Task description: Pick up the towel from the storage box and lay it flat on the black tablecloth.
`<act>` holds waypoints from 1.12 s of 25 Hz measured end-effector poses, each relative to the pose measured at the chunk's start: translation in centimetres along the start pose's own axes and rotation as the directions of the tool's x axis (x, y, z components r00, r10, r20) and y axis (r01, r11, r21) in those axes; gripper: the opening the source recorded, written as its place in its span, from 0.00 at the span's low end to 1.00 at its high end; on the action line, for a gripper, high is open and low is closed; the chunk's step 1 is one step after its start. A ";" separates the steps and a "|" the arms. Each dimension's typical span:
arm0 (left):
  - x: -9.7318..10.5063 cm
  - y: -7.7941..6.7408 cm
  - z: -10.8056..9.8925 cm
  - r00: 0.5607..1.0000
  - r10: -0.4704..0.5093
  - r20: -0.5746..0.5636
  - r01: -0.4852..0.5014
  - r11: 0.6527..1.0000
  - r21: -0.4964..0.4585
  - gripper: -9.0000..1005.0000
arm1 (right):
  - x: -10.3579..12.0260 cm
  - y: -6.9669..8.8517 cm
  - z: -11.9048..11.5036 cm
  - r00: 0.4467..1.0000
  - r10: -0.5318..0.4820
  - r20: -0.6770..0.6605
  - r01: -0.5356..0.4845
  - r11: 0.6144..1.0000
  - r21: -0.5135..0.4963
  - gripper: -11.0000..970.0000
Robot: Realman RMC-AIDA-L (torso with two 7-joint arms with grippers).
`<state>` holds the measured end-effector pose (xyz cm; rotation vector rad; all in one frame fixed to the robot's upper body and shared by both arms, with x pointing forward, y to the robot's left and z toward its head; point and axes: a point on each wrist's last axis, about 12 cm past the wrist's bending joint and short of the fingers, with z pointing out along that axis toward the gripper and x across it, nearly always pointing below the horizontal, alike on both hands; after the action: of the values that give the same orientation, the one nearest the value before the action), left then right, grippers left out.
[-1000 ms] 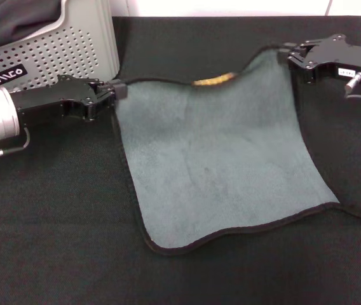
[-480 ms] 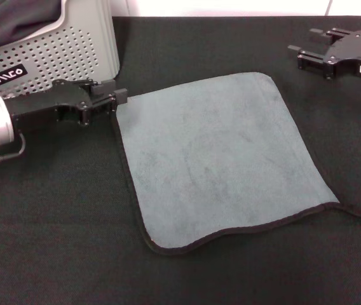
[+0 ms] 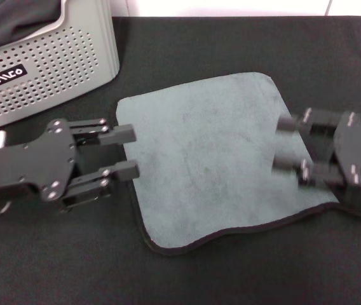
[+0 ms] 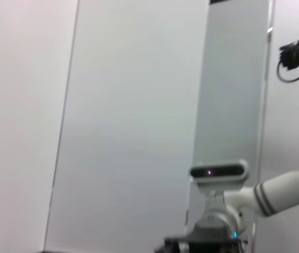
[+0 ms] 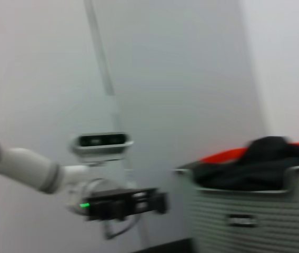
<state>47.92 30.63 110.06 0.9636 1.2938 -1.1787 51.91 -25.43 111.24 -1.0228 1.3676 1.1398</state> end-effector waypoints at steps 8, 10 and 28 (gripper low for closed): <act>-0.6 -0.9 -1.6 0.999 0.015 0.038 -0.016 1.000 0.021 0.49 | 0.3 2.3 3.5 1.000 0.014 0.016 -0.010 0.976 -0.218 0.70; -0.6 -0.9 -1.7 0.999 0.022 0.037 -0.022 1.000 0.017 0.51 | 0.0 2.5 4.2 0.999 0.003 0.042 0.007 0.970 -0.242 0.72; 0.1 -1.4 -1.7 0.999 0.038 0.000 -0.038 0.999 0.036 0.60 | -0.1 2.4 5.5 0.997 -0.008 0.078 0.028 0.968 -0.248 0.75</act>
<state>46.21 32.04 109.99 1.0109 1.2527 -1.1760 50.55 -19.58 111.54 -1.1545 1.1717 1.3481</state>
